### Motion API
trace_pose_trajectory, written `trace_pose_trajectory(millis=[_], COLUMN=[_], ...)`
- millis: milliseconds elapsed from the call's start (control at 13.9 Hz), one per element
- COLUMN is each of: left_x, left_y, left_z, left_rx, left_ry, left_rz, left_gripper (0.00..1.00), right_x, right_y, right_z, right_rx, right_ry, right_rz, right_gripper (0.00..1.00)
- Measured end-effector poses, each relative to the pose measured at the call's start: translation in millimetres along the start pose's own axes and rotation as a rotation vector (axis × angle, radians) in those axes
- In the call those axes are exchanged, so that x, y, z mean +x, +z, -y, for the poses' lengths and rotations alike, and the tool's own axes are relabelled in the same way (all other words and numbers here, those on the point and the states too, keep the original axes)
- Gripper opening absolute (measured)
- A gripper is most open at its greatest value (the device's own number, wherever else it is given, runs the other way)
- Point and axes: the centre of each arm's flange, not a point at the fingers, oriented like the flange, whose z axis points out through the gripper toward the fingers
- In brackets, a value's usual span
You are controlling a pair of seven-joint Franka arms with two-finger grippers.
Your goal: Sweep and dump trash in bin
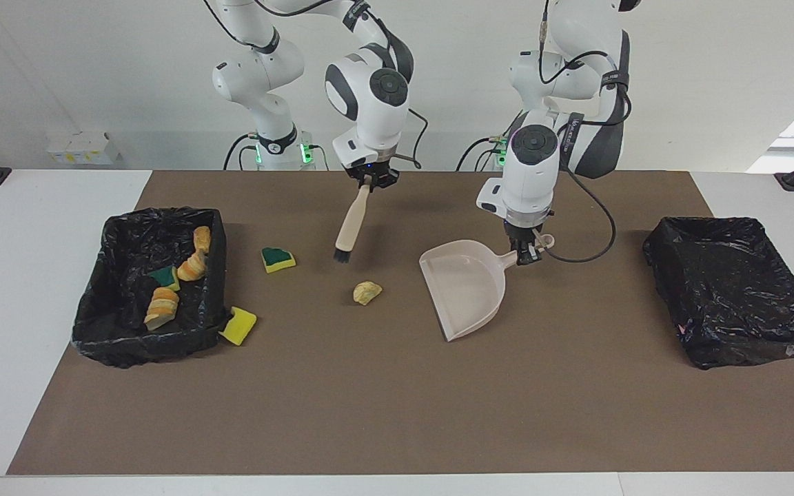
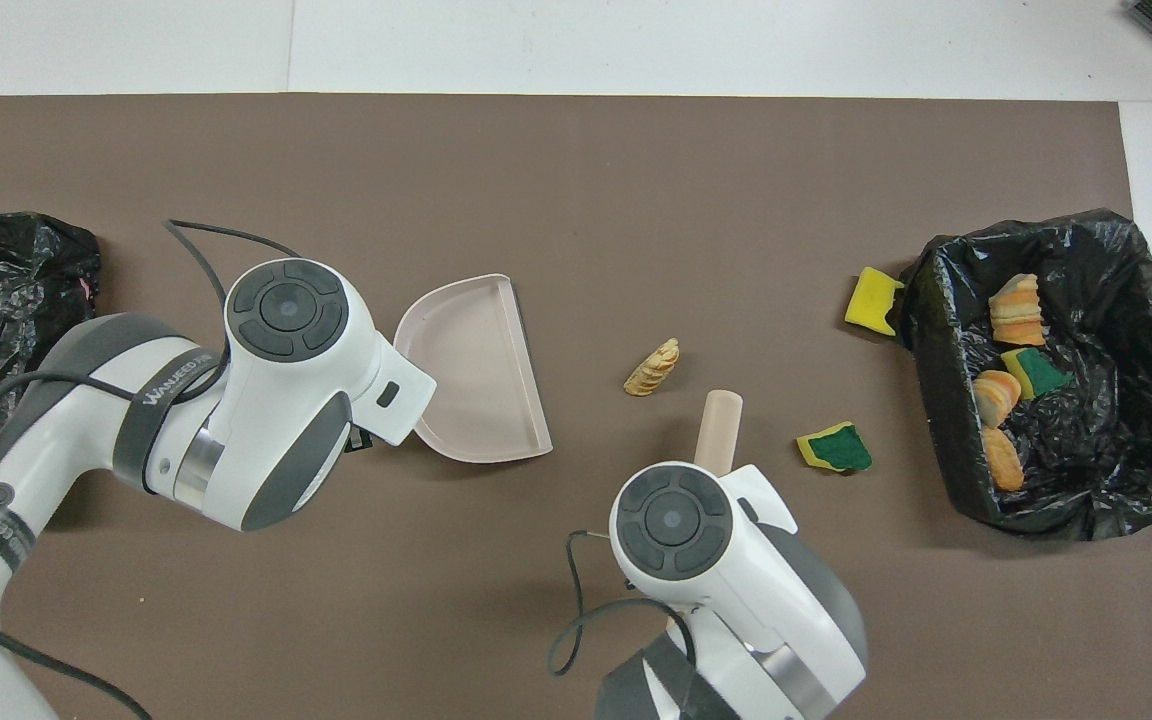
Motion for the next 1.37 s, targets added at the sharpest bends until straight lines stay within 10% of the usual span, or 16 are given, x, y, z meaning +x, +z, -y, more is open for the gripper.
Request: trace_pose_trajectory(millis=[934, 1366], left_x=[31.5, 31.1], left_y=[18.1, 18.5], left_z=[-34.0, -33.5], left_rx=[0.011, 0.013], left_ry=[0.09, 0.09], left_rz=[0.015, 0.015], left_gripper=[0.32, 0.32], right_x=[181.1, 176.6], right_y=[64.6, 67.8], right_z=[-147.6, -121.8], right_rx=[-0.113, 0.087], right_ry=[-0.254, -0.34], right_rz=[-0.117, -0.034], right_gripper=[0.25, 0.25])
